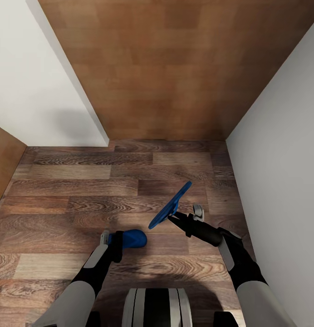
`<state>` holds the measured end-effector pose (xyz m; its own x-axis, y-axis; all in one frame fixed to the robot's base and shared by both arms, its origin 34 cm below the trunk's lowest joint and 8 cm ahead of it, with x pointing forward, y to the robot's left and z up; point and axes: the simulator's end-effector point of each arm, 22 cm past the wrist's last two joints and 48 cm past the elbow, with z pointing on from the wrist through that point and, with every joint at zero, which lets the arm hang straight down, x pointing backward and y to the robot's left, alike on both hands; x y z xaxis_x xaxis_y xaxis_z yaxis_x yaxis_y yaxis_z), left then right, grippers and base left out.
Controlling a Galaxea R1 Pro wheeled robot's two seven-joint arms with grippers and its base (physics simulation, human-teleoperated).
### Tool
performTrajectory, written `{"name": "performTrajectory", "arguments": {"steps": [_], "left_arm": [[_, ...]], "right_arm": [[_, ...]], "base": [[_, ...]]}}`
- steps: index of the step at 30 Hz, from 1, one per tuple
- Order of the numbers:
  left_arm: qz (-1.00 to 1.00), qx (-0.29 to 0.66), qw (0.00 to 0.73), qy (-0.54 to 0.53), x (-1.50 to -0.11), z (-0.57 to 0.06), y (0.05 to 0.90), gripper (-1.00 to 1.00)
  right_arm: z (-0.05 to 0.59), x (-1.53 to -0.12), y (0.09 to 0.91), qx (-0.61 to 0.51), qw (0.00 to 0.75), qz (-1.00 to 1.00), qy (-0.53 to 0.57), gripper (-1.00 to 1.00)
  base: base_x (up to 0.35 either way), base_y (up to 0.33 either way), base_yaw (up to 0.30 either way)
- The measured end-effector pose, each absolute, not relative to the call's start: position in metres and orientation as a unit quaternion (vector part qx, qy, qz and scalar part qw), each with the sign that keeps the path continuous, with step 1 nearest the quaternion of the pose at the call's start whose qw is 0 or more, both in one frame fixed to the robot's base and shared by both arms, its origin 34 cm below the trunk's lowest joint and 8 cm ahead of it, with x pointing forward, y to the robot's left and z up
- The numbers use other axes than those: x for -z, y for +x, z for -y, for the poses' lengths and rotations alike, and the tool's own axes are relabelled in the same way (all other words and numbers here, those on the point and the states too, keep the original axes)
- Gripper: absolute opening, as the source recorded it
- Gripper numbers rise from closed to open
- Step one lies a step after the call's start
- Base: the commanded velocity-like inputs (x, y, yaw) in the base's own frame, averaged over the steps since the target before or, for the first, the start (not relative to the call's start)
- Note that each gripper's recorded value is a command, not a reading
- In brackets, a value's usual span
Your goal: In the bedroom, move the book from the bed onto either nightstand, and place the two sandals side by side next to the bed.
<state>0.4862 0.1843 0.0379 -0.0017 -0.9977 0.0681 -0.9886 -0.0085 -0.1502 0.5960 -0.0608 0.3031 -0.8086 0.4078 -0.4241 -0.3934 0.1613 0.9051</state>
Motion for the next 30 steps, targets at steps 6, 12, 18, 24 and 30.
{"name": "performTrajectory", "arguments": {"steps": [6,12,18,24,30], "left_arm": [[-0.704,0.077,0.030,-0.705,-0.0380,-0.1843,0.4863,1.00],[-0.704,0.077,0.030,-0.705,-0.0380,-0.1842,0.4864,1.00],[-0.705,0.078,0.029,-0.705,-0.0380,-0.1838,0.4864,1.00],[-0.705,0.078,0.029,-0.704,-0.0381,-0.1835,0.4865,1.00],[-0.705,0.078,0.029,-0.704,-0.0381,-0.1835,0.4865,1.00]], "right_arm": [[0.0608,-0.3031,0.5960,-0.648,0.309,-0.696,0.005,-1.00],[0.0608,-0.3031,0.5960,-0.648,0.309,-0.696,0.005,-1.00],[0.0608,-0.3031,0.5960,-0.648,0.309,-0.696,0.005,-1.00],[0.0609,-0.3033,0.5961,-0.648,0.309,-0.696,0.006,-1.00],[0.0609,-0.3033,0.5961,-0.648,0.309,-0.696,0.006,-1.00]], "base": [[0.000,0.000,0.000],[0.000,0.000,0.000],[0.000,0.000,0.000],[0.000,0.000,0.000],[0.000,0.000,0.000]]}}
